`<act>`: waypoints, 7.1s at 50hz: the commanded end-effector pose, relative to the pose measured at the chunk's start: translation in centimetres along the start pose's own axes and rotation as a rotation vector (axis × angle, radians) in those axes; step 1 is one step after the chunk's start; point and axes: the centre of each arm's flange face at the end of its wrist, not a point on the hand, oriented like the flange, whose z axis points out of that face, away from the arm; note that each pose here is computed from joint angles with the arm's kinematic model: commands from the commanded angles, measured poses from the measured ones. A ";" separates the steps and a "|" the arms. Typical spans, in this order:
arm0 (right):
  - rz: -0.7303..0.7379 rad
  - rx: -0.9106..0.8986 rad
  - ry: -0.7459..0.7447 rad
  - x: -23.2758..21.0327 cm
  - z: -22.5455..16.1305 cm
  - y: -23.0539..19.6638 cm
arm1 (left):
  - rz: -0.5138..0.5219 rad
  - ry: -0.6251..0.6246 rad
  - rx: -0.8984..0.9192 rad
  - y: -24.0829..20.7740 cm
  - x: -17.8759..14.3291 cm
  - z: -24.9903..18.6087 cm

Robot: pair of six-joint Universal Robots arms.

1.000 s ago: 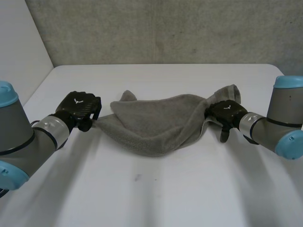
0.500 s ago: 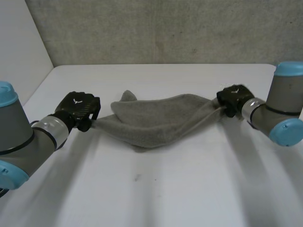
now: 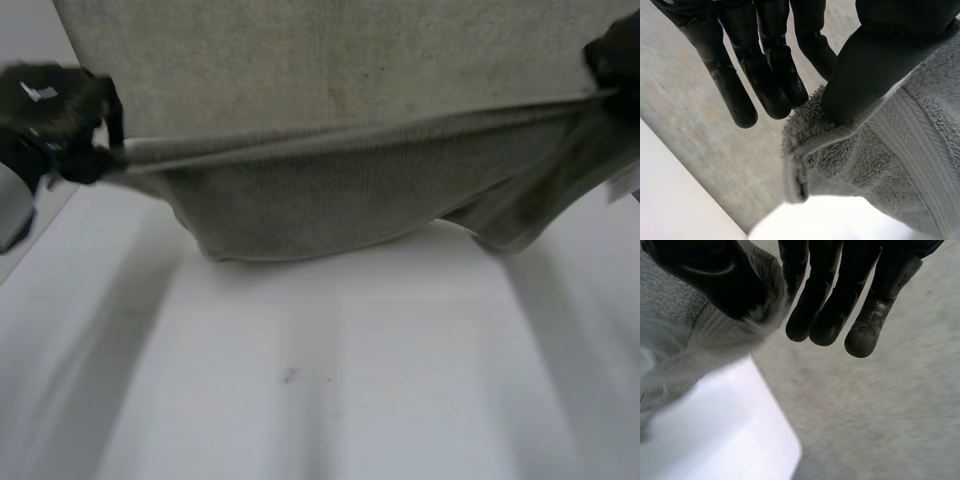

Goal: Fold the towel.

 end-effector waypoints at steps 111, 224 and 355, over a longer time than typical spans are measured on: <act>-0.275 -0.314 -0.395 -11.2 -1.1 12.4 | 0.255 0.198 -0.465 14.1 5.3 0.4; 0.105 -0.258 -0.244 -15.5 5.8 21.1 | 0.065 0.114 -0.385 15.3 7.1 3.7; 0.131 0.201 -0.758 -33.5 -0.6 1.5 | -0.026 0.061 -0.261 12.4 6.6 4.2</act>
